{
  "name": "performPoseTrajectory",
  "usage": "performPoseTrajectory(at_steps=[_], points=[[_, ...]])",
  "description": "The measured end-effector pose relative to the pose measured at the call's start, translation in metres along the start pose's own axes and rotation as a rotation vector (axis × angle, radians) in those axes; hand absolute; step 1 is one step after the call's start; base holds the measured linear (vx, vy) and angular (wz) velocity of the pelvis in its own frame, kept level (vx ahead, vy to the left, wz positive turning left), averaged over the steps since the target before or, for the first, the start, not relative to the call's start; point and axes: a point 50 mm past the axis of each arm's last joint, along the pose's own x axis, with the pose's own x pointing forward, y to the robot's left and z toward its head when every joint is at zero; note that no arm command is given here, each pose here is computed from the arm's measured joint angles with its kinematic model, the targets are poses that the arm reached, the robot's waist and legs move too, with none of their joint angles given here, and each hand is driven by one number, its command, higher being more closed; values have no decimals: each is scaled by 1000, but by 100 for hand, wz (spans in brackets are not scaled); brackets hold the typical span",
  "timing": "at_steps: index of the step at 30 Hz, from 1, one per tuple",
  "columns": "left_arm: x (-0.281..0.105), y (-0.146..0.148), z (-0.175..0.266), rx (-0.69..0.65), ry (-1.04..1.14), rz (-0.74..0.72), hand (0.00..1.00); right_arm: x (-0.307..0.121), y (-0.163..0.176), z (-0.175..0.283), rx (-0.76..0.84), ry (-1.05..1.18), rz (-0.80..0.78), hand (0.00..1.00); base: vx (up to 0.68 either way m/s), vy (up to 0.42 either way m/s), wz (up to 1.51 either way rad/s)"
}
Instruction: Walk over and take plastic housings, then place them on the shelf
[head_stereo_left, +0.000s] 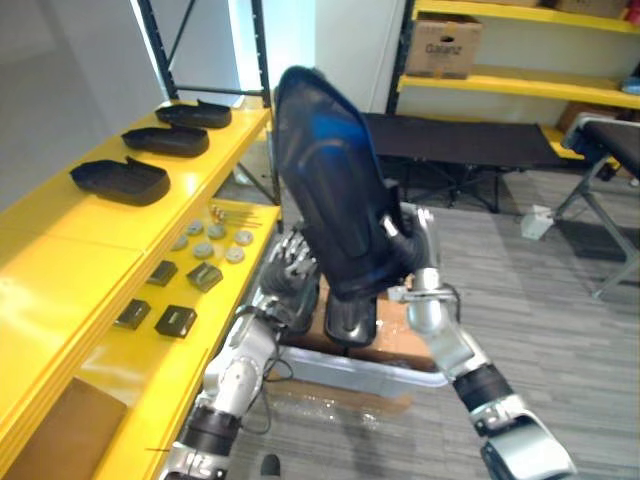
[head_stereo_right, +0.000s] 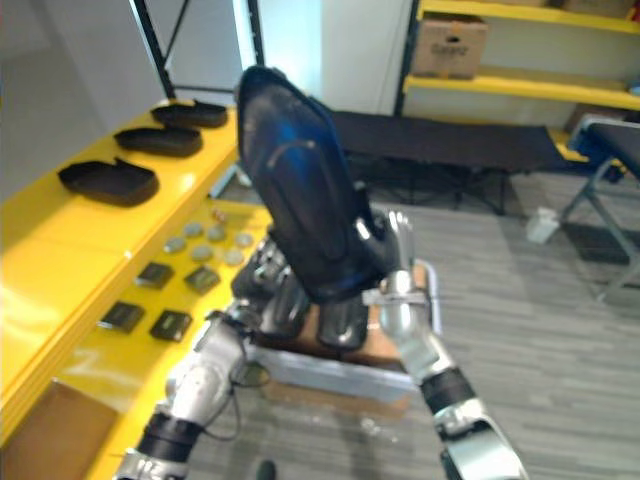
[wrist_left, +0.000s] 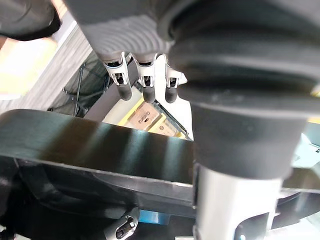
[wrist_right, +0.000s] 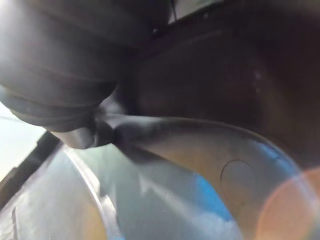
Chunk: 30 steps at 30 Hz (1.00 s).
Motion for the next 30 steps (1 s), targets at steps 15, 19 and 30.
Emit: performPoseTrajectory(at_steps=[15, 19, 30], points=[[-5, 10, -3, 97, -23, 117, 100, -16, 26, -1, 19, 27, 127, 100, 0, 0, 1], [-8, 21, -8, 131, -19, 200, 100, -30, 35, -3, 28, 52, 167, 100, 0, 0, 0], [-9, 24, -3, 258, -76, 233, 100, -34, 44, 7, 59, 38, 131, 100, 0, 0, 0]])
